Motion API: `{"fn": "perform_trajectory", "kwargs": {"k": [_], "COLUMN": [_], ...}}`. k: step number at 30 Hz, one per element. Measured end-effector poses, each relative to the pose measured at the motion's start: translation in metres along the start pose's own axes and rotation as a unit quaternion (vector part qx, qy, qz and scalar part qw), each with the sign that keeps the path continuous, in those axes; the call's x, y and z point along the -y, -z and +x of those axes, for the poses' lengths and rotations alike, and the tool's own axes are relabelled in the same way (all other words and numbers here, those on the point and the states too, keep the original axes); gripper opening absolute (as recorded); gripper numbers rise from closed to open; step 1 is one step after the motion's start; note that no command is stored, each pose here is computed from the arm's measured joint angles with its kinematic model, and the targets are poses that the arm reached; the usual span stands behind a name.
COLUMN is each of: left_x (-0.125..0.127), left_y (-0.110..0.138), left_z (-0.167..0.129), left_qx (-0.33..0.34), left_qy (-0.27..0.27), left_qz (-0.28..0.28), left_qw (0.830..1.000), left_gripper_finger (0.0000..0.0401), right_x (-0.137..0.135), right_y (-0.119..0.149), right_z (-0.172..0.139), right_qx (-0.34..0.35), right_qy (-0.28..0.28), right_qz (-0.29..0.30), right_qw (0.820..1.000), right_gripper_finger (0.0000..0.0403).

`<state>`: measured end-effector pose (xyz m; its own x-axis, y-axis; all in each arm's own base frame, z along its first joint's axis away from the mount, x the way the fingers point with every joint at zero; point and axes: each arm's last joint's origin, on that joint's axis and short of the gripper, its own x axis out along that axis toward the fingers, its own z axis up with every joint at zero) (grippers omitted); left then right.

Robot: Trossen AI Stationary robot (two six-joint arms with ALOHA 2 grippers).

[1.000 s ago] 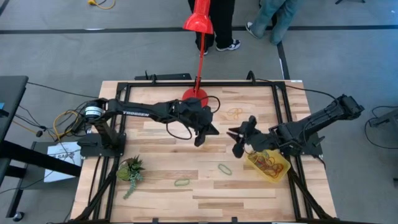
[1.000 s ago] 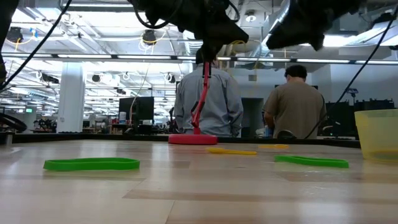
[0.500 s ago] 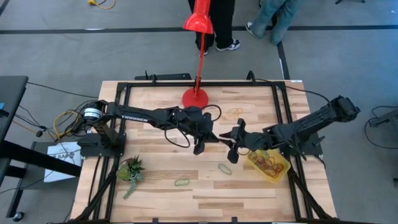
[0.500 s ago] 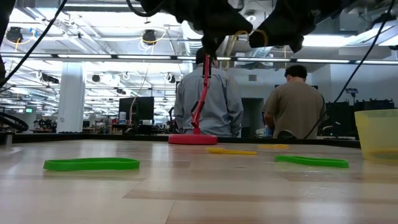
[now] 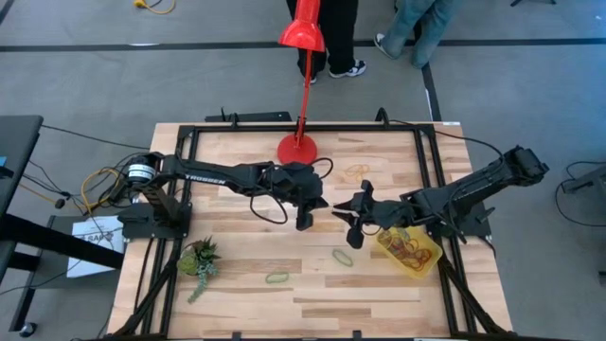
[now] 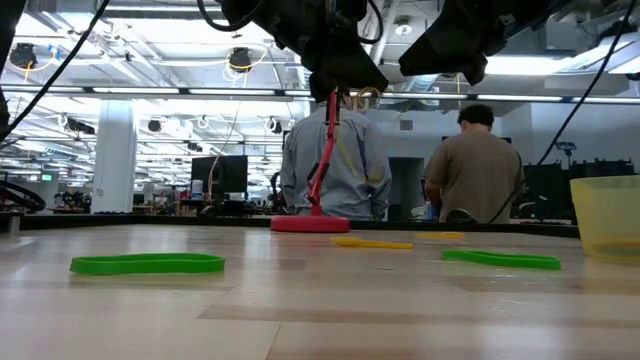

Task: Pick and place rubber bands into bin
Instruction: Put the yellow rubber band into the container

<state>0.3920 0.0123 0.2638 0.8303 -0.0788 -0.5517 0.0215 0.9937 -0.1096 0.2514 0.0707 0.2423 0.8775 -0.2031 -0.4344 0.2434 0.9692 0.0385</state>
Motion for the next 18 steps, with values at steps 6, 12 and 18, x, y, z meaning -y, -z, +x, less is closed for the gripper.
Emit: {"fn": "perform_trajectory", "kwargs": {"k": [6, 12, 18], "left_x": [0.0014, 0.0044, 0.0059], "left_y": [-0.0050, -0.0070, -0.0087], "left_z": [-0.0001, -0.0003, -0.0007], "left_qx": [0.025, 0.034, 0.042], "left_qy": [0.019, 0.055, 0.079], "left_qz": [0.008, 0.011, 0.014], "left_qw": [0.999, 0.998, 0.996], "left_gripper_finger": [0.0000, 0.0000, 0.0000], "right_x": [0.0000, 0.0000, 0.0000], "right_y": [0.0000, 0.0001, 0.0002], "right_z": [0.0000, 0.0000, 0.0001], "right_qx": [0.000, 0.000, -0.001], "right_qy": [0.000, 0.000, -0.001], "right_qz": [0.000, 0.000, -0.001], "right_qw": [1.000, 1.000, 1.000], "right_gripper_finger": [0.0077, 0.0077, 0.0077]}}
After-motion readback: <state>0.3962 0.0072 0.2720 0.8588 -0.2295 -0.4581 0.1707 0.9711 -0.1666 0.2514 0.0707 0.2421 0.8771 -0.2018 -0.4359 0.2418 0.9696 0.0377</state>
